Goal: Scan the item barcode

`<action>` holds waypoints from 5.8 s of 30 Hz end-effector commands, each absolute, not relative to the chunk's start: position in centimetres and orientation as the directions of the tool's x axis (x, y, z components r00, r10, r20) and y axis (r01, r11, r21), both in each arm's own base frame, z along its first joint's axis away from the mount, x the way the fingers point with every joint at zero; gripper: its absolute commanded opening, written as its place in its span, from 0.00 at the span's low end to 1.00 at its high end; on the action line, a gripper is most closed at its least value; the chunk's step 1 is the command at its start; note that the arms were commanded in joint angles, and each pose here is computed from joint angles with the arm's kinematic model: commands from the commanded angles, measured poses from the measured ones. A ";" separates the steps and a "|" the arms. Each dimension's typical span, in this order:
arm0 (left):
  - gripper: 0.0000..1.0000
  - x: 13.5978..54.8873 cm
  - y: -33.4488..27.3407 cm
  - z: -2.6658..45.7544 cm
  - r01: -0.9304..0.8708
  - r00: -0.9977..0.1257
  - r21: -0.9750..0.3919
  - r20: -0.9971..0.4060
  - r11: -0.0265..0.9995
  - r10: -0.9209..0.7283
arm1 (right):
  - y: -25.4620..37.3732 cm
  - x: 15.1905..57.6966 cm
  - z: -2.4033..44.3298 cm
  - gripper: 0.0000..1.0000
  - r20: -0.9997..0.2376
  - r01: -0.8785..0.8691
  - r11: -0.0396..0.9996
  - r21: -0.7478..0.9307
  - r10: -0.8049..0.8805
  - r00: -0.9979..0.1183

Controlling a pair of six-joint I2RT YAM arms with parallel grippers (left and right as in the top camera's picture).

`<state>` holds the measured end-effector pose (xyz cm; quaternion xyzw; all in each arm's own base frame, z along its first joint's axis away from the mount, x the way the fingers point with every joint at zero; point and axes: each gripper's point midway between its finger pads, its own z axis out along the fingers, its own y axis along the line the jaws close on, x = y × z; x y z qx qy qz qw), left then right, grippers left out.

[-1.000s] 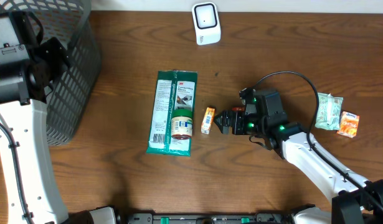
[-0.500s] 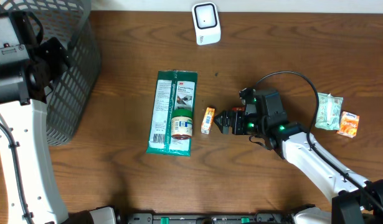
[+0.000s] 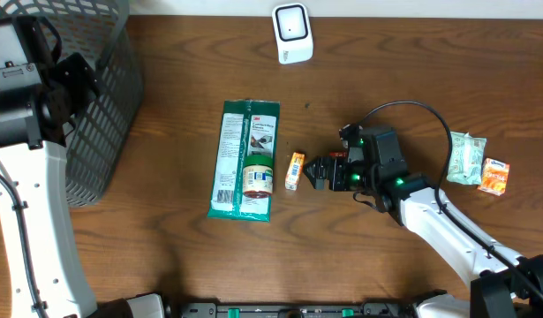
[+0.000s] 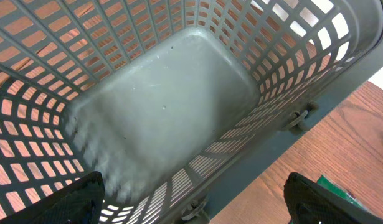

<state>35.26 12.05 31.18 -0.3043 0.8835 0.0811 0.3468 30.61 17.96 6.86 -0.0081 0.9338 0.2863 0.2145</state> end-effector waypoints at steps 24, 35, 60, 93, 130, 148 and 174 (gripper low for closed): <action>0.92 35.1 12.4 31.5 -0.599 -0.570 -0.055 -0.671 0.799 -0.474 | 17.5 30.7 7.0 0.99 -0.416 -0.135 0.844 0.520 0.112 -0.902; 0.93 35.1 12.4 31.5 -0.599 -0.570 -0.055 -0.671 0.799 -0.474 | 17.5 30.7 7.0 0.99 -0.416 -0.135 0.844 0.520 0.112 -0.902; 0.92 35.1 12.4 31.5 -0.599 -0.571 -0.055 -0.670 0.799 -0.474 | 17.5 30.7 7.0 0.99 -0.417 -0.136 0.843 0.520 0.112 -0.902; 0.93 35.1 12.4 31.5 -0.599 -0.570 -0.055 -0.671 0.799 -0.474 | 15.4 31.0 11.6 0.99 -0.286 -0.082 0.761 0.643 0.139 -0.948; 0.92 35.1 12.4 31.5 -0.599 -0.570 -0.055 -0.671 0.799 -0.474 | 18.4 30.8 13.6 0.62 -0.283 0.008 0.919 0.395 0.130 -0.950; 0.92 35.1 12.4 31.5 -0.599 -0.570 -0.055 -0.671 0.799 -0.474 | 23.7 31.4 3.1 0.51 -0.199 -0.023 0.959 0.282 0.035 -0.979; 0.92 35.1 12.4 31.5 -0.599 -0.570 -0.055 -0.671 0.799 -0.474 | 19.9 30.8 7.2 0.45 -0.348 -0.116 0.993 0.015 -0.104 -0.932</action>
